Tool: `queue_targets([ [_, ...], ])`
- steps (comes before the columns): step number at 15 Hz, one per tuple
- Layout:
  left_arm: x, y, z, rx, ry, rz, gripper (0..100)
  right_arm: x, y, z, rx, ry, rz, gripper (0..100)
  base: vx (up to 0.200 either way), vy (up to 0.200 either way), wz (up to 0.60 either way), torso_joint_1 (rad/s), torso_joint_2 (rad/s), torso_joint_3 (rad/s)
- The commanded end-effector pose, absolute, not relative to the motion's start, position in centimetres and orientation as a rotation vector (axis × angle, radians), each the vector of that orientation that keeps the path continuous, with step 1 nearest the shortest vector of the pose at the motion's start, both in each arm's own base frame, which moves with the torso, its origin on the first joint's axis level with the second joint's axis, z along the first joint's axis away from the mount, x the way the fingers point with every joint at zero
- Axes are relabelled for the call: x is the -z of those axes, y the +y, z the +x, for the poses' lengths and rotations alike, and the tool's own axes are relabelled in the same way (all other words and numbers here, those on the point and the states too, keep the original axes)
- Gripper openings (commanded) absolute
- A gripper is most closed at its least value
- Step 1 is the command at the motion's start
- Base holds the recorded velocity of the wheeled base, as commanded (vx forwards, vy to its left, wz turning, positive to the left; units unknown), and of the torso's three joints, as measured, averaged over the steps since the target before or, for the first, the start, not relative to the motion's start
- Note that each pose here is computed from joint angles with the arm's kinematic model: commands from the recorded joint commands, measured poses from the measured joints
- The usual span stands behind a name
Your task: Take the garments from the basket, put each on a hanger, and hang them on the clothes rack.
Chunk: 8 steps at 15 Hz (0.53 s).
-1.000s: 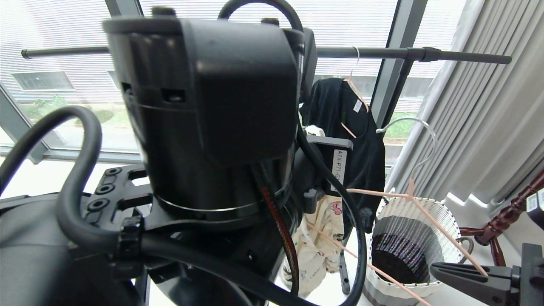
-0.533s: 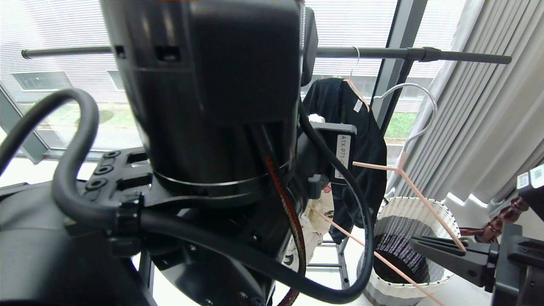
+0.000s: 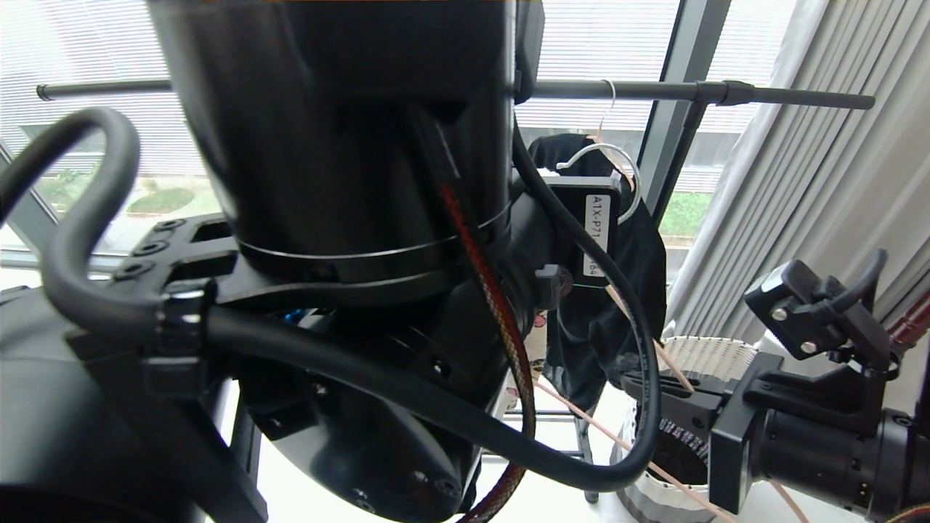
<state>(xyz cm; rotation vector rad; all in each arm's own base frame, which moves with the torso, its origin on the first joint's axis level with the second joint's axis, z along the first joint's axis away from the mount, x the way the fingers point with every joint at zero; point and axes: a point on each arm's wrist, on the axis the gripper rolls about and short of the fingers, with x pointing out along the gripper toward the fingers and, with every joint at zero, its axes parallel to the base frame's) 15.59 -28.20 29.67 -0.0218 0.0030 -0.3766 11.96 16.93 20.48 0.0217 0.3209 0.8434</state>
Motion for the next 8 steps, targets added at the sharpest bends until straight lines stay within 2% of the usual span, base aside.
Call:
queue_targets([
  [1, -29.7, -28.3, 15.6, 0.377, 0.002, -0.024, 0, -19.9, 18.0, 12.7, -0.838, 0.351, 0.007, 0, 0.000, 0.000, 0.00, 0.000, 0.00, 0.000],
  [8, -29.4, -28.2, 15.5, 0.379, 0.010, -0.015, 0, -19.7, 20.3, 15.3, -0.775, 0.297, 0.038, 0, 0.000, 0.000, 0.00, 0.000, 0.00, 0.000],
])
